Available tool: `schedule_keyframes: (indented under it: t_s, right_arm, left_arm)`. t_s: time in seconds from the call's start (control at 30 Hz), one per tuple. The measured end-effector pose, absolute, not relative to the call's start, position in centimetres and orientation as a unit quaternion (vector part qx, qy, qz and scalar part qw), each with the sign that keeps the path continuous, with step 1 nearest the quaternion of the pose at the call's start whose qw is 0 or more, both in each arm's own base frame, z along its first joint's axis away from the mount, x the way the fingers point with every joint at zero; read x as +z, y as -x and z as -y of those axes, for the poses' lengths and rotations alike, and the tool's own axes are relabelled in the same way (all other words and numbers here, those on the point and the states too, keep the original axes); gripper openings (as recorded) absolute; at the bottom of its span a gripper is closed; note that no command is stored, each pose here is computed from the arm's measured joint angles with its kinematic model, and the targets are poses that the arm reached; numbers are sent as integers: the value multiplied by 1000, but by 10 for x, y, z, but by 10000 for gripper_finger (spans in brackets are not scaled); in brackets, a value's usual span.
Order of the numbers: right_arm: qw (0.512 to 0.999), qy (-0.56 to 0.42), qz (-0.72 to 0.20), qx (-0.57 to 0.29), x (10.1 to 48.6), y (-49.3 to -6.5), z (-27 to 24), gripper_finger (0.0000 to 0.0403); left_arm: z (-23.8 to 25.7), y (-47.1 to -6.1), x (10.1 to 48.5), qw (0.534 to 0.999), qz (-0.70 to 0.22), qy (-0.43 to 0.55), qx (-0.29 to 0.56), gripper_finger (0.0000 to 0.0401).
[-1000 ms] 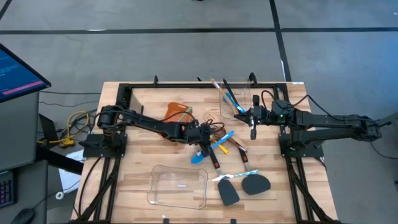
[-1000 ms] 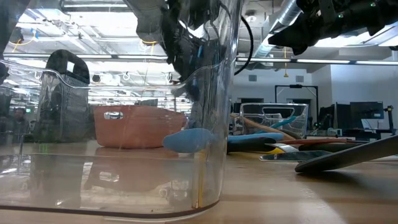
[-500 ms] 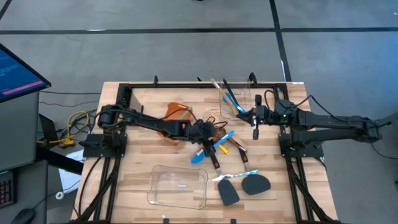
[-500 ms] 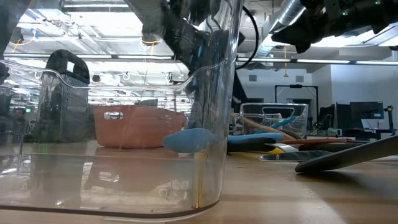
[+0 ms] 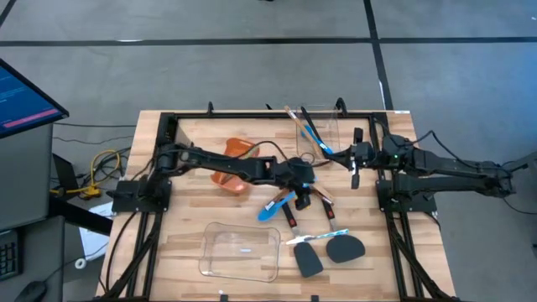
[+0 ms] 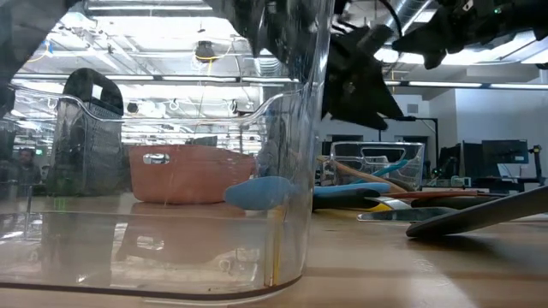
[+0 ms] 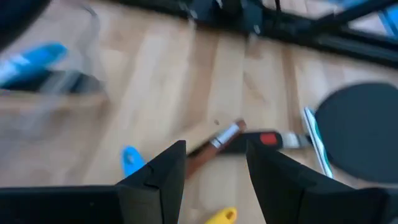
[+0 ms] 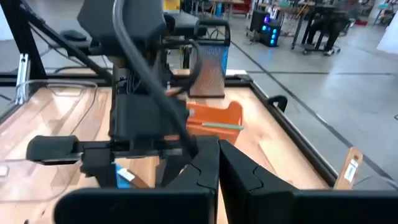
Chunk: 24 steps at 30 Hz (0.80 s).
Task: Pick & Place Kitchen Items
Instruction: Put the dark brown serving spoon into the top transparent bin
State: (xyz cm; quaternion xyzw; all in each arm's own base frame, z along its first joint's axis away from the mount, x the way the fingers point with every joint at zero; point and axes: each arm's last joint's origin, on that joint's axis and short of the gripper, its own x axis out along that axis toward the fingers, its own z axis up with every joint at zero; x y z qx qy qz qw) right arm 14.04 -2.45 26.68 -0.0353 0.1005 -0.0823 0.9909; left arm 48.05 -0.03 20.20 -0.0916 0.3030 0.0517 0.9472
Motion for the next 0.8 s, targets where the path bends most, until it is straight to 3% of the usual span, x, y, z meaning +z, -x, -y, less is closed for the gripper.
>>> schedule_keyframes:
  t_s: [0.2, 0.43, 0.8]
  right_arm:
    - [990, 35, -106, -82, 266, -141, 25, 1]
    - [990, 34, -110, -82, 265, -141, 25, 1]
    - [990, 33, -113, -82, 264, -140, 25, 1]
  left_arm:
    - [2, -484, 191, 922, -372, 96, 53, 156]
    - [-2, -460, 187, 861, -475, 107, 144, 156]
    - [-3, -441, 157, 823, -525, 114, 183, 156]
